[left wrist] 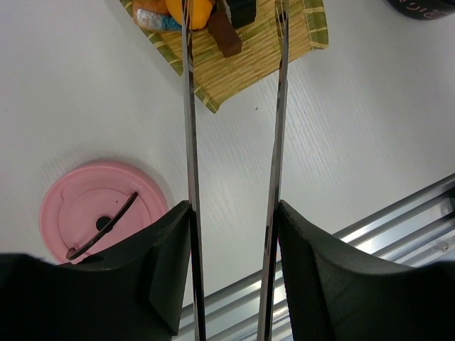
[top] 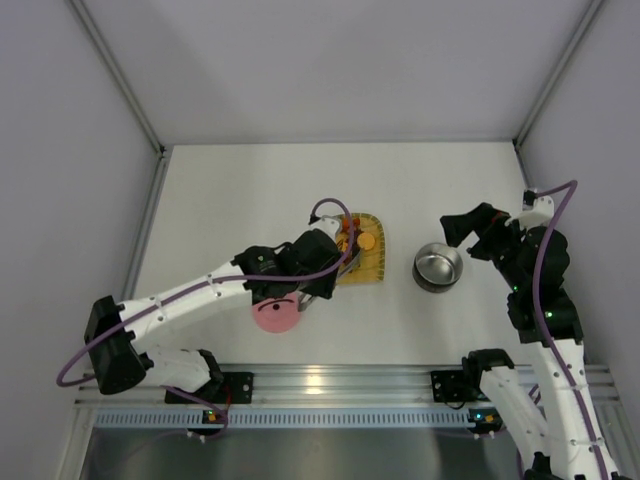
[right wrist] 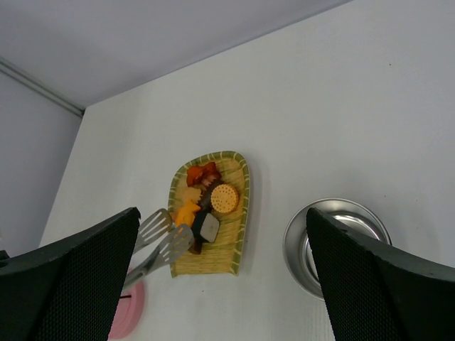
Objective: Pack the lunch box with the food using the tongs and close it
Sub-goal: Pick up the fake food from the plate, then place the fake food in the packing box, then pick up the fake food from the plate, then place the fake food in the packing box, then pick up the fake food from the plate.
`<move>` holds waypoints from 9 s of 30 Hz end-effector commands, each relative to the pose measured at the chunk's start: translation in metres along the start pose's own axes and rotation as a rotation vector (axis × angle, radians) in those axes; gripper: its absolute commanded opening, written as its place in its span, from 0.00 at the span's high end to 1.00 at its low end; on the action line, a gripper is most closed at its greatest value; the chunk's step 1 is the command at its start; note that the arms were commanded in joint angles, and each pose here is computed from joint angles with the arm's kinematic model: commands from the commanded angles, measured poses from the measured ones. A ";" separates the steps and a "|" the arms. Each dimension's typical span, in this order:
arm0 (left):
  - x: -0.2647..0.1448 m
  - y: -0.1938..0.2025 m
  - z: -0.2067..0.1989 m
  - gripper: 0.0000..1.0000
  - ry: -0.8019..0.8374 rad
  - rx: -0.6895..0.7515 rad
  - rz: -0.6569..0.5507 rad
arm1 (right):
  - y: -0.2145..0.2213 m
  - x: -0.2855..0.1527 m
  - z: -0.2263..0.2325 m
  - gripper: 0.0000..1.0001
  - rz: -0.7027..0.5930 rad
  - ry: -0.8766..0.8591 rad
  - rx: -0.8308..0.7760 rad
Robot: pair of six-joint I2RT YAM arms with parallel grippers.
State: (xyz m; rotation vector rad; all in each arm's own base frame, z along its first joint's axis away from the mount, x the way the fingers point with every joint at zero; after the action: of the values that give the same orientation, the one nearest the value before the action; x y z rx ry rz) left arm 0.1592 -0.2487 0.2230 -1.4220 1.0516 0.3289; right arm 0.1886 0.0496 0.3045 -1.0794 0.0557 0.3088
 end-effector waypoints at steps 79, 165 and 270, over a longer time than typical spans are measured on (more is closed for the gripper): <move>0.018 -0.075 -0.125 0.90 0.329 0.097 -0.072 | -0.016 -0.016 0.000 0.03 -0.059 0.053 -0.032; 0.044 -0.002 -0.012 0.54 -0.213 0.072 -0.025 | -0.014 -0.016 -0.004 0.03 -0.056 0.080 -0.049; 0.067 -0.085 0.017 0.47 -0.087 -0.076 -0.078 | -0.024 -0.025 -0.008 0.03 -0.076 0.152 -0.084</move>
State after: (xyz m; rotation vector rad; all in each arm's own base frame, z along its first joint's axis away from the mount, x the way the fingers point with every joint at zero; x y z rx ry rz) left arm 0.2519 -0.2626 0.2056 -1.4337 0.9343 0.4648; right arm 0.1740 0.0285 0.3113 -1.1814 0.1829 0.1992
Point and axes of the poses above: each gripper's point midway between its finger pads, its own x axis out along the fingers, its own z axis along the line the jaws close on, y = z × x, the point moved 7 cm from there along -x, back along the fingers, and after that the axes turned 2 degrees about -x, right-handed, at the moved point
